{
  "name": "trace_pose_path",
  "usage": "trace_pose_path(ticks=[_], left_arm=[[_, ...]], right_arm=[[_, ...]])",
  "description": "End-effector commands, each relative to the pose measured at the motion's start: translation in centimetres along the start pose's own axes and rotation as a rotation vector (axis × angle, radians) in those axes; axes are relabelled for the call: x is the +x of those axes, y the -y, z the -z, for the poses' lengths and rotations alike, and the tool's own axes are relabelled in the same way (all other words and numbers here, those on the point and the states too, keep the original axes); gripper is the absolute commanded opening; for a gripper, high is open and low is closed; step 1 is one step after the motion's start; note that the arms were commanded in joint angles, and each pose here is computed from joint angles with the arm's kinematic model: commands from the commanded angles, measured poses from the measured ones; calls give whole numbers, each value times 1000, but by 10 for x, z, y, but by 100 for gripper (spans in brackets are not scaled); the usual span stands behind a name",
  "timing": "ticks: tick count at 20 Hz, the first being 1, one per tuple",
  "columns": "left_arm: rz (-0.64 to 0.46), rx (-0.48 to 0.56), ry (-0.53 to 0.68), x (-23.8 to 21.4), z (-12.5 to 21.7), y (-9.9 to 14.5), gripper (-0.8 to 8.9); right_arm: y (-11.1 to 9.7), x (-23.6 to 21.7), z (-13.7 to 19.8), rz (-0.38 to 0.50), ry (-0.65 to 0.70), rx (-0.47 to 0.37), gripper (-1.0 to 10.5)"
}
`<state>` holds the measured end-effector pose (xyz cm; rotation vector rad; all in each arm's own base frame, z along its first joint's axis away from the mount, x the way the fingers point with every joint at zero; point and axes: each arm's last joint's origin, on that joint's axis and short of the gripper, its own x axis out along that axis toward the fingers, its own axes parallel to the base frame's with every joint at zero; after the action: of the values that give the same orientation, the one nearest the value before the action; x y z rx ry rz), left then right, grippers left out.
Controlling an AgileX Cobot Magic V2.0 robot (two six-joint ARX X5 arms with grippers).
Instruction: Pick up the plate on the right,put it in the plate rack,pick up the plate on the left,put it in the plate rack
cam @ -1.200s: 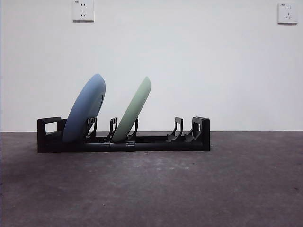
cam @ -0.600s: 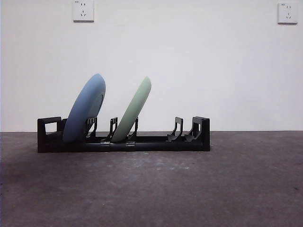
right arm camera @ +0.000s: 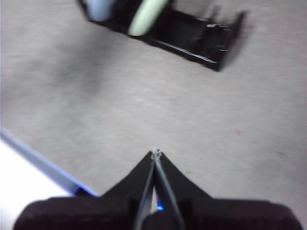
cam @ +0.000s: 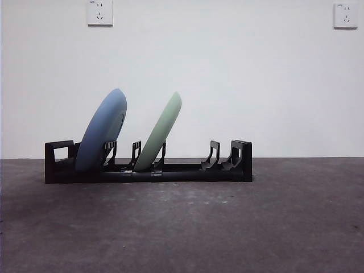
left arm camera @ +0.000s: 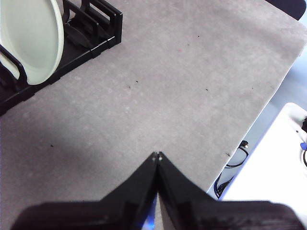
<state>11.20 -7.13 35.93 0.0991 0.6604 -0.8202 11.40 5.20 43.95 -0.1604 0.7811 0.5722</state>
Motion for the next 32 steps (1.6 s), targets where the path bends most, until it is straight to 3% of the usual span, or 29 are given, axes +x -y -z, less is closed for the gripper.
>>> trace_pose_path(ticks=[1, 3, 6, 10, 14, 18, 22, 25, 32], left_arm=[[-1, -1, -1, 2, -2, -1, -4], [-14, 16, 71, 2, -9, -2, -4], [-74, 109, 271, -3, -28, -6, -4], [-330, 266, 500, -31, -39, -13, -4], [-561, 311, 589, -54, -13, -22, -4], [-772, 332, 660, -40, 39, -35, -4], [-796, 270, 688, 3, 100, -53, -4], [-784, 167, 671, 33, 138, -64, -4], [-785, 29, 577, 64, 185, -73, -4]], right_arm=[[2, 3, 2, 43, -39, 11, 2], [3, 4, 2, 77, -45, 11, 2], [5, 8, 0, 108, -59, 11, 2], [5, 10, -1, 107, -68, 13, 2], [6, 14, -3, 106, -79, 14, 2], [7, 16, -4, 106, -86, 15, 2], [7, 16, -4, 106, -86, 15, 2], [7, 16, -4, 106, -86, 16, 2], [7, 16, -4, 106, -86, 15, 2]])
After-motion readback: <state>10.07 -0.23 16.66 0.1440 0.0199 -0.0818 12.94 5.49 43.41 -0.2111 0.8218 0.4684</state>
